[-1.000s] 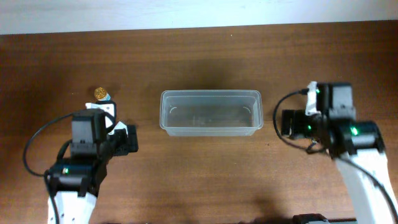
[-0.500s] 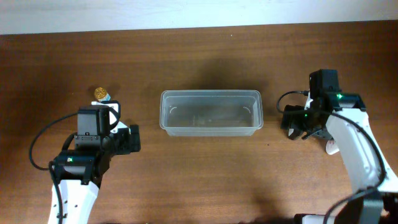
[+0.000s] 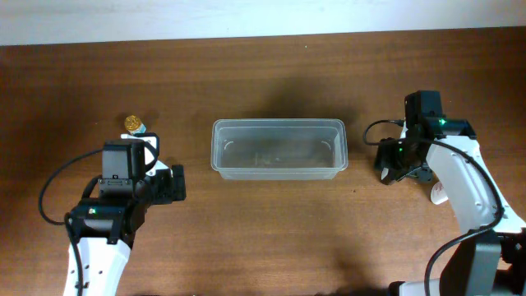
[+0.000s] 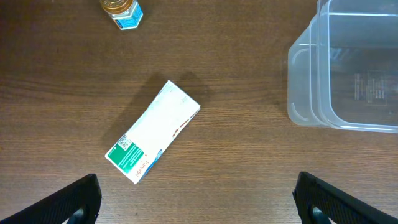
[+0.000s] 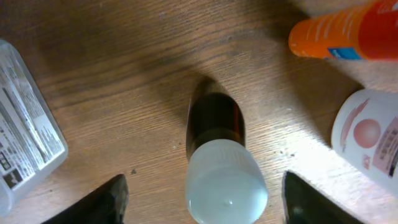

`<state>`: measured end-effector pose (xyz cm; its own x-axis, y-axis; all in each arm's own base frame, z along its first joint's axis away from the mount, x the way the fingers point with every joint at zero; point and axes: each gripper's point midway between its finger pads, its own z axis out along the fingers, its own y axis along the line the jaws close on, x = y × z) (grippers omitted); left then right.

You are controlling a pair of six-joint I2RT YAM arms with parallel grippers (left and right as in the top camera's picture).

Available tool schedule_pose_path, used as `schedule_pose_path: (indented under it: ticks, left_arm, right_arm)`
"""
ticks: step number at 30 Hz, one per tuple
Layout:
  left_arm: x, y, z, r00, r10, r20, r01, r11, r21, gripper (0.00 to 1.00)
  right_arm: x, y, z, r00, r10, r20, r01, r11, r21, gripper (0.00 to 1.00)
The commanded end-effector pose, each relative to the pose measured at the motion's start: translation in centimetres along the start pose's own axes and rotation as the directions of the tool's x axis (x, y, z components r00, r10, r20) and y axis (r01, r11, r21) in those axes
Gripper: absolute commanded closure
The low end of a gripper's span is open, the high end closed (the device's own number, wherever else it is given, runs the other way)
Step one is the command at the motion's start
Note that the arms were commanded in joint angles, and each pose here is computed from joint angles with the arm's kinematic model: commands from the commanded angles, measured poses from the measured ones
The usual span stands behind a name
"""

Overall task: Pack container
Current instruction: 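Raise both arms and grasp the black-capped bottle with the right gripper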

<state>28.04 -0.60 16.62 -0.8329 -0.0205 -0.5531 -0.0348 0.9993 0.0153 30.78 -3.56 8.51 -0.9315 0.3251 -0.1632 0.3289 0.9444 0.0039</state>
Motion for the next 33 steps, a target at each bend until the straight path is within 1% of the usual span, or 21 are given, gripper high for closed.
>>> schedule_pose_path:
  ticks: [1, 5, 8, 11, 15, 18, 21, 23, 25, 27, 31, 33]
  left_arm:
    - [-0.7, 0.0, -0.4, 1.0, -0.016, 0.015, 0.016, 1.0, 0.009, 0.01]
    - [-0.7, 0.0, -0.4, 1.0, -0.016, 0.015, 0.016, 1.0, 0.009, 0.01]
    - [-0.7, 0.0, -0.4, 1.0, -0.016, 0.015, 0.016, 1.0, 0.009, 0.01]
    - [-0.7, 0.0, -0.4, 1.0, -0.016, 0.015, 0.016, 1.0, 0.009, 0.01]
    - [-0.7, 0.0, -0.4, 1.0, -0.016, 0.015, 0.016, 1.0, 0.009, 0.01]
    - [-0.7, 0.0, -0.4, 1.0, -0.016, 0.015, 0.016, 1.0, 0.009, 0.01]
    - [-0.7, 0.0, -0.4, 1.0, -0.016, 0.015, 0.016, 1.0, 0.009, 0.01]
    - [-0.7, 0.0, -0.4, 1.0, -0.016, 0.015, 0.016, 1.0, 0.009, 0.01]
    - [-0.7, 0.0, -0.4, 1.0, -0.016, 0.015, 0.016, 1.0, 0.009, 0.0]
    - [-0.7, 0.0, -0.4, 1.0, -0.016, 0.015, 0.016, 1.0, 0.009, 0.01]
    - [-0.7, 0.0, -0.4, 1.0, -0.016, 0.015, 0.016, 1.0, 0.009, 0.01]
    - [-0.7, 0.0, -0.4, 1.0, -0.016, 0.015, 0.016, 1.0, 0.009, 0.0]
  right_arm:
    - [-0.7, 0.0, -0.4, 1.0, 0.014, 0.02, -0.014, 1.0, -0.004, 0.35]
    - [-0.8, 0.0, -0.4, 1.0, 0.014, 0.024, -0.014, 1.0, -0.001, 0.4]
    - [-1.0, -0.3, -0.4, 0.999, 0.023, 0.029, -0.023, 1.0, -0.001, 0.47]
    - [-1.3, -1.0, -0.4, 0.998, 0.045, 0.035, -0.045, 0.999, 0.001, 0.48]
    - [-1.5, -2.0, -0.3, 0.996, 0.078, 0.037, -0.078, 0.997, 0.006, 0.54]
    - [-1.5, -2.2, -0.3, 0.996, 0.08, 0.037, -0.08, 0.997, 0.007, 0.57]
    - [-1.5, -2.1, -0.3, 0.996, 0.079, 0.037, -0.079, 0.997, 0.006, 0.58]
    - [-1.5, -2.1, -0.3, 0.996, 0.079, 0.037, -0.079, 0.997, 0.006, 0.62]
    - [-1.5, -2.1, -0.3, 0.996, 0.078, 0.037, -0.079, 0.997, 0.006, 0.63]
    - [-1.5, -2.1, -0.3, 0.996, 0.078, 0.036, -0.079, 0.997, 0.006, 0.67]
    - [-1.5, -2.1, -0.3, 0.996, 0.078, 0.036, -0.078, 0.997, 0.006, 0.68]
    - [-1.5, -2.1, -0.3, 0.996, 0.078, 0.036, -0.078, 0.997, 0.006, 0.71]
